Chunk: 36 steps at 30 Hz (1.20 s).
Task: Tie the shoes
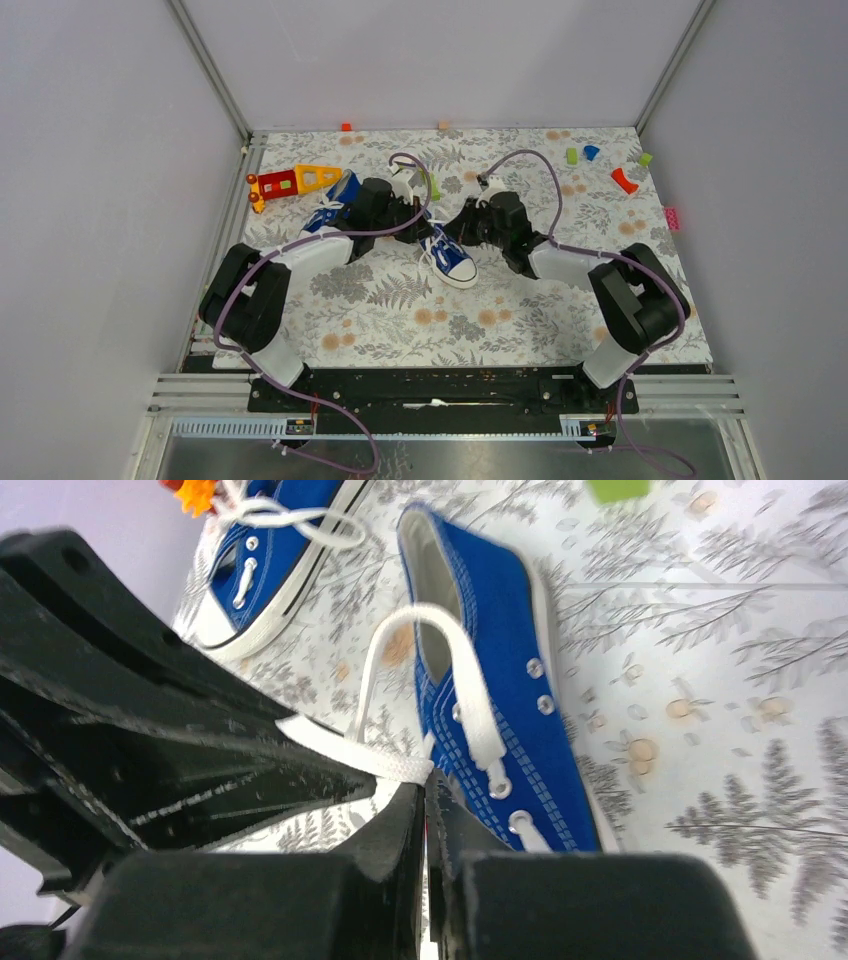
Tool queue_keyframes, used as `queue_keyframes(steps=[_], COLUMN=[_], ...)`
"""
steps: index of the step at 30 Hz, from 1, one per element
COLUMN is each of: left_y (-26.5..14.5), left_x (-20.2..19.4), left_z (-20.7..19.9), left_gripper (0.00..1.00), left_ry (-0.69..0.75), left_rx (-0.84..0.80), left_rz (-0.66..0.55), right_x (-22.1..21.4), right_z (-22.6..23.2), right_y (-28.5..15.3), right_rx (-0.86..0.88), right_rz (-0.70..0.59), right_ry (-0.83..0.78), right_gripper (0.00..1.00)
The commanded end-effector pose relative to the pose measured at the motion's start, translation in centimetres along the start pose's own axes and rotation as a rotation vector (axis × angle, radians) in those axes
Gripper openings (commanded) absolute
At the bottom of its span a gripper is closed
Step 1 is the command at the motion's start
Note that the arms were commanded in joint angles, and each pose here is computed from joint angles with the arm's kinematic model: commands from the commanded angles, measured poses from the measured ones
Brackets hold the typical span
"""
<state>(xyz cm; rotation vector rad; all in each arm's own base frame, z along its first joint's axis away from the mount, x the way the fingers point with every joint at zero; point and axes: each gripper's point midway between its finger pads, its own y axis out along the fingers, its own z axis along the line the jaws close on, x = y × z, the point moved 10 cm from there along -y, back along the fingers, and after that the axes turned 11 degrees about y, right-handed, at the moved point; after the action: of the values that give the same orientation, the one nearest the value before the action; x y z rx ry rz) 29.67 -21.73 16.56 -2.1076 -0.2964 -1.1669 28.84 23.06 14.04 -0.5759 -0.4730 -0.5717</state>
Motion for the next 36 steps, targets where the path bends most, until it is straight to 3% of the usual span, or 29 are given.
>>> queue_keyframes(steps=[1,14,22,29,32,36], left_y=[-1.1,-1.3,-1.2,-1.2,-1.3,-1.3], left_x=[1.8,1.2,0.9,0.6,0.2,0.2], left_z=[-0.8,-0.1,0.5,0.2,0.2,0.2], left_gripper=[0.00,0.00,0.00,0.00,0.00,0.00], left_ry=[0.084,0.172,0.216,0.201,0.208,0.214], left_rx=[-0.027,0.022,0.056,0.032,0.021,0.020], left_rz=[-0.085,-0.060,-0.056,-0.080,-0.078,-0.082], right_x=[4.5,9.0,10.2,9.5,9.5,8.4], right_z=[2.5,3.7,3.9,1.0,0.7,1.3], right_y=[-1.9,-1.7,-1.7,-3.7,-4.1,-3.9], right_rx=[-0.128,-0.255,-0.297,-0.553,-0.581,-0.452], right_rz=[-0.145,0.093,0.190,0.076,0.062,0.130], right_ry=[-0.155,-0.192,-0.207,-0.259,-0.279,-0.247], right_gripper=[0.00,0.00,0.15,0.19,0.23,0.42])
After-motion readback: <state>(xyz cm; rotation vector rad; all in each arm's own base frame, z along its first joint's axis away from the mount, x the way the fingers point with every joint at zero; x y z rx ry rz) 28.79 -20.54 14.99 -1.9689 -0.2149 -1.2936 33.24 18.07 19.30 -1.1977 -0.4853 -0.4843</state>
